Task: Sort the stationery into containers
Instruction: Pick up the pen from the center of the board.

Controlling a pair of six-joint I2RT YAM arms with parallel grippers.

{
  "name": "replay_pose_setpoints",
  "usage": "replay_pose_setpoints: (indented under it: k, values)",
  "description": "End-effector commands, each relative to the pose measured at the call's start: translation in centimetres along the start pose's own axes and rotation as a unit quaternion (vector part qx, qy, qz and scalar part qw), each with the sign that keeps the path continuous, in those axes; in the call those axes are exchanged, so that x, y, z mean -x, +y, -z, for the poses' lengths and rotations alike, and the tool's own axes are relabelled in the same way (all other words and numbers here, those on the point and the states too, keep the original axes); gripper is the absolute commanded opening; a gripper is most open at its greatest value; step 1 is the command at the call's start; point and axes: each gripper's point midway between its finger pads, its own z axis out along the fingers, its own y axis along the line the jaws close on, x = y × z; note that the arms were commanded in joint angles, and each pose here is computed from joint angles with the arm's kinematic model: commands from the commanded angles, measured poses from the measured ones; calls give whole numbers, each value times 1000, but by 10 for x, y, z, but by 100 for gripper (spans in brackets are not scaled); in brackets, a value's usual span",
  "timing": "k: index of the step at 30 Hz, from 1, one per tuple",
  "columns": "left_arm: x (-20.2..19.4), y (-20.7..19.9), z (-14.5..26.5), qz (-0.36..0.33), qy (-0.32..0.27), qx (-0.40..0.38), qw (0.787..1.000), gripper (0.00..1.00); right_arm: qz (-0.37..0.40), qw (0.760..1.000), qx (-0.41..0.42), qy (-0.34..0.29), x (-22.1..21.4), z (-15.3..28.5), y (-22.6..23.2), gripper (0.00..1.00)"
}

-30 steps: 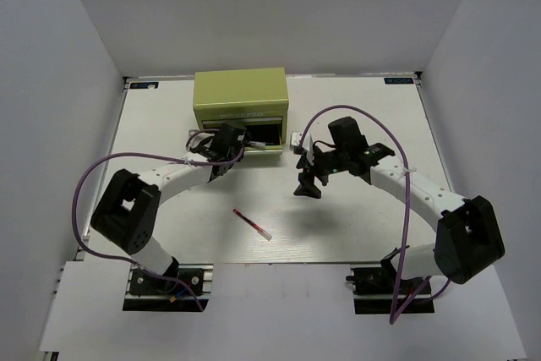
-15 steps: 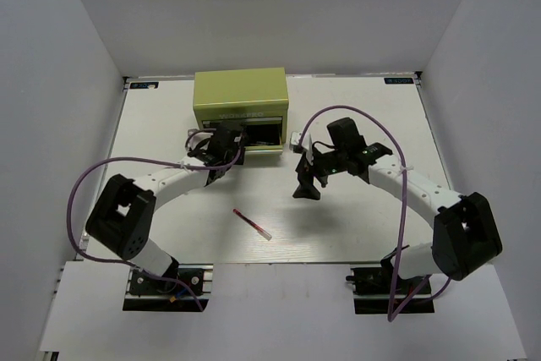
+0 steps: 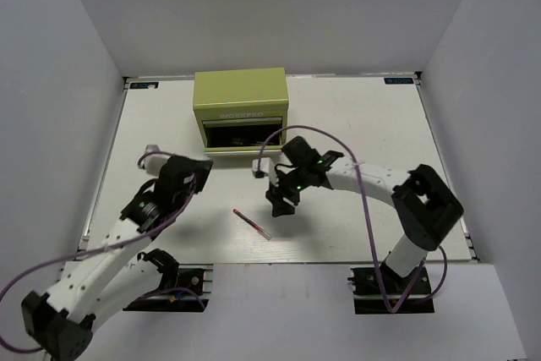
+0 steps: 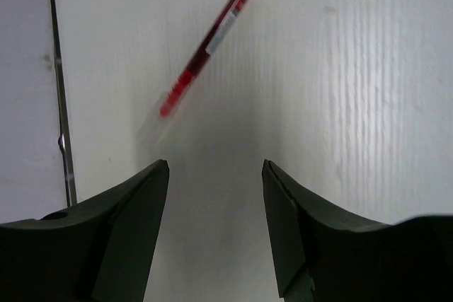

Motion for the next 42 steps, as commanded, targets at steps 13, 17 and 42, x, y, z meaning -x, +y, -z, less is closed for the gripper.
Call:
replay_pose_setpoints:
  k: [13, 17, 42]
  values:
    - [53, 95, 70, -126, -58, 103, 985, 76, 5, 996, -51, 69, 43, -102, 10, 64]
    - [54, 99, 73, -129, -57, 109, 984, 76, -5, 990, -106, 89, 38, -113, 0, 62]
    - [25, 100, 50, -124, -13, 83, 989, 76, 132, 972, -192, 29, 106, -6, -52, 0]
